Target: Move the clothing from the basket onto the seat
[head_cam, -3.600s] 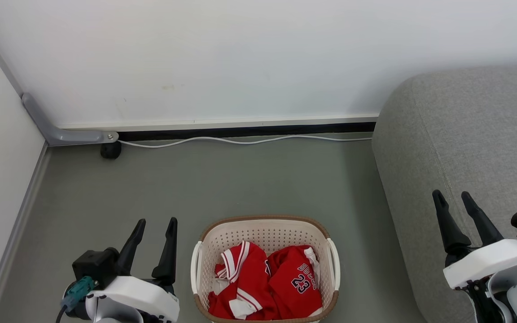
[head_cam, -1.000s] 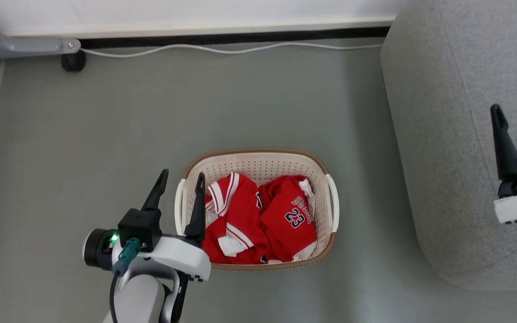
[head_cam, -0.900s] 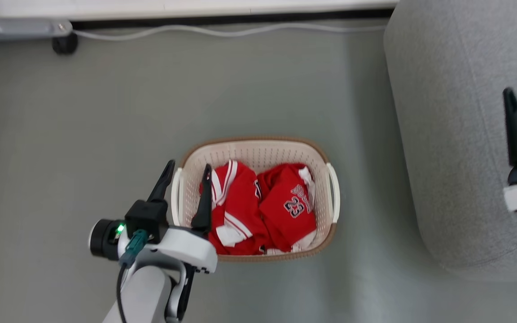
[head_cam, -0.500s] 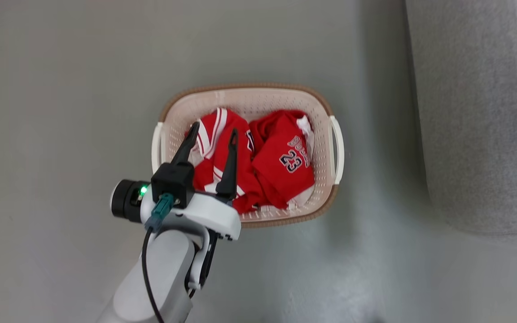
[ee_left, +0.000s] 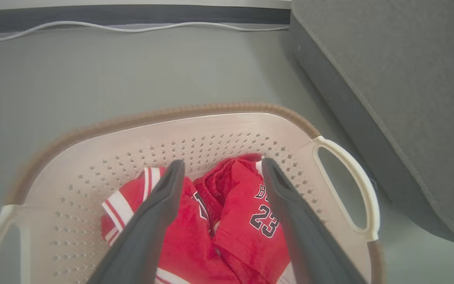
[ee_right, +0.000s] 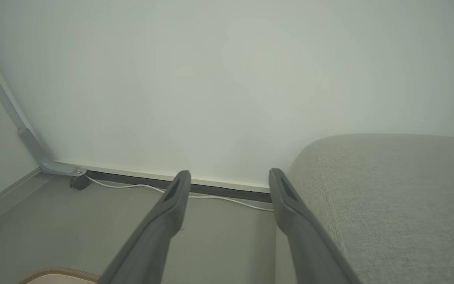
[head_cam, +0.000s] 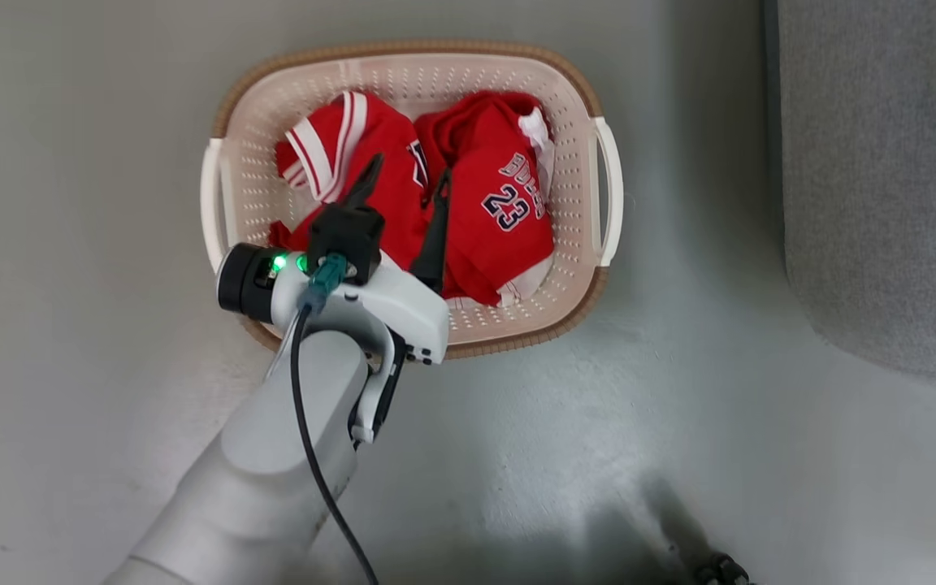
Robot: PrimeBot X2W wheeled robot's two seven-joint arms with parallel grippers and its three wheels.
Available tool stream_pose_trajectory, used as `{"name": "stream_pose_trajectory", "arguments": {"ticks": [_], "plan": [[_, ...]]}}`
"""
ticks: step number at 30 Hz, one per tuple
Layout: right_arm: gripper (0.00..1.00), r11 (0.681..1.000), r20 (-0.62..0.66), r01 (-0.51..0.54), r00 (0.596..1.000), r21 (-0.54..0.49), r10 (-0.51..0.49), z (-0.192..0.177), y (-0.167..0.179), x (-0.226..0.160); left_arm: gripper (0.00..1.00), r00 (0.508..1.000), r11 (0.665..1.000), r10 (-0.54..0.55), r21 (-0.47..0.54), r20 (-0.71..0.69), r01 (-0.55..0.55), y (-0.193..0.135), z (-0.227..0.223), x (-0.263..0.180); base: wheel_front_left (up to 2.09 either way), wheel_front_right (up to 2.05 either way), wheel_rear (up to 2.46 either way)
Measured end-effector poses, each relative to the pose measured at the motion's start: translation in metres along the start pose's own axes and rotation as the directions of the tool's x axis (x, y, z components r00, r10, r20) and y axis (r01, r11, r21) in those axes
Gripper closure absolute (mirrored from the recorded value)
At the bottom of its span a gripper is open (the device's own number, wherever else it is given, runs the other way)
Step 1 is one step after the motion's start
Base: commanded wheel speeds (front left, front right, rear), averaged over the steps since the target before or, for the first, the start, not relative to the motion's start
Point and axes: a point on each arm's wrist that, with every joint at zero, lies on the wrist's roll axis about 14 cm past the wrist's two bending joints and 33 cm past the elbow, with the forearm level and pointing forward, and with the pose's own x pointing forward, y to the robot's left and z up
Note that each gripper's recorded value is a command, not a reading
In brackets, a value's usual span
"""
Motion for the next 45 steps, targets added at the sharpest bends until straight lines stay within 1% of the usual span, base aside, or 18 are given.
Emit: {"name": "stream_pose_trajectory", "arguments": {"ticks": [5,10,12,16,20,21,24,29,34,36,44,45], "plan": [[0.00,1.000,-0.001,-0.026,1.000,-0.005,0.026,-0.006,0.005,0.006,0.00,0.992,0.999,-0.021,0.031,-0.122,0.025,0.001,-0.038,0.018,0.00,0.00,0.00],[0.00,0.999,-0.017,-0.035,0.999,-0.009,0.035,-0.014,0.006,0.006,0.00,0.968,0.998,-0.023,0.055,-0.249,0.037,0.005,-0.075,0.024,0.00,0.00,0.00],[0.00,0.999,-0.022,-0.040,0.999,-0.010,0.040,-0.016,0.007,0.005,0.00,0.947,0.996,-0.029,0.076,-0.319,0.056,0.005,-0.090,0.024,0.00,0.00,0.00],[0.00,0.999,-0.029,-0.048,0.998,-0.009,0.048,-0.020,0.009,0.005,0.00,0.909,0.988,-0.030,0.124,-0.416,0.089,0.005,-0.108,0.028,0.00,0.00,0.00],[0.00,0.998,-0.025,-0.053,0.998,-0.012,0.053,-0.022,0.009,0.008,0.00,0.857,0.976,-0.007,0.185,-0.515,0.119,0.008,-0.127,0.030,0.00,0.00,0.00],[0.00,0.998,-0.023,-0.054,0.998,-0.013,0.054,-0.022,0.009,0.008,0.00,0.838,0.974,-0.003,0.189,-0.545,0.126,0.008,-0.132,0.028,0.00,0.00,0.00],[0.00,0.998,-0.021,-0.056,0.998,-0.009,0.056,-0.023,0.010,0.007,0.00,0.802,0.968,0.013,0.208,-0.597,0.140,0.009,-0.141,0.027,0.00,0.00,0.00],[0.00,0.998,-0.027,-0.057,0.998,-0.008,0.057,-0.026,0.011,0.006,0.00,0.758,0.962,0.054,0.238,-0.650,0.136,0.014,-0.151,0.027,0.00,0.00,0.00],[0.00,0.998,-0.023,-0.056,0.998,-0.007,0.056,-0.025,0.010,0.006,0.00,0.697,0.959,0.096,0.253,-0.711,0.126,0.021,-0.166,0.023,0.00,0.00,0.00],[0.00,0.998,-0.021,-0.057,0.998,-0.011,0.057,-0.024,0.009,0.006,0.00,0.681,0.954,0.114,0.270,-0.723,0.127,0.024,-0.170,0.022,0.00,0.00,0.00],[0.00,0.999,-0.023,-0.044,0.999,-0.027,0.043,-0.025,0.003,0.006,0.00,0.665,0.949,0.120,0.281,-0.737,0.141,0.024,-0.180,0.026,0.00,0.00,0.00],[0.00,0.999,-0.022,-0.042,0.999,-0.029,0.041,-0.025,0.002,0.006,0.08,0.664,0.950,0.119,0.280,-0.739,0.141,0.024,-0.181,0.026,0.00,0.00,0.00]]}}
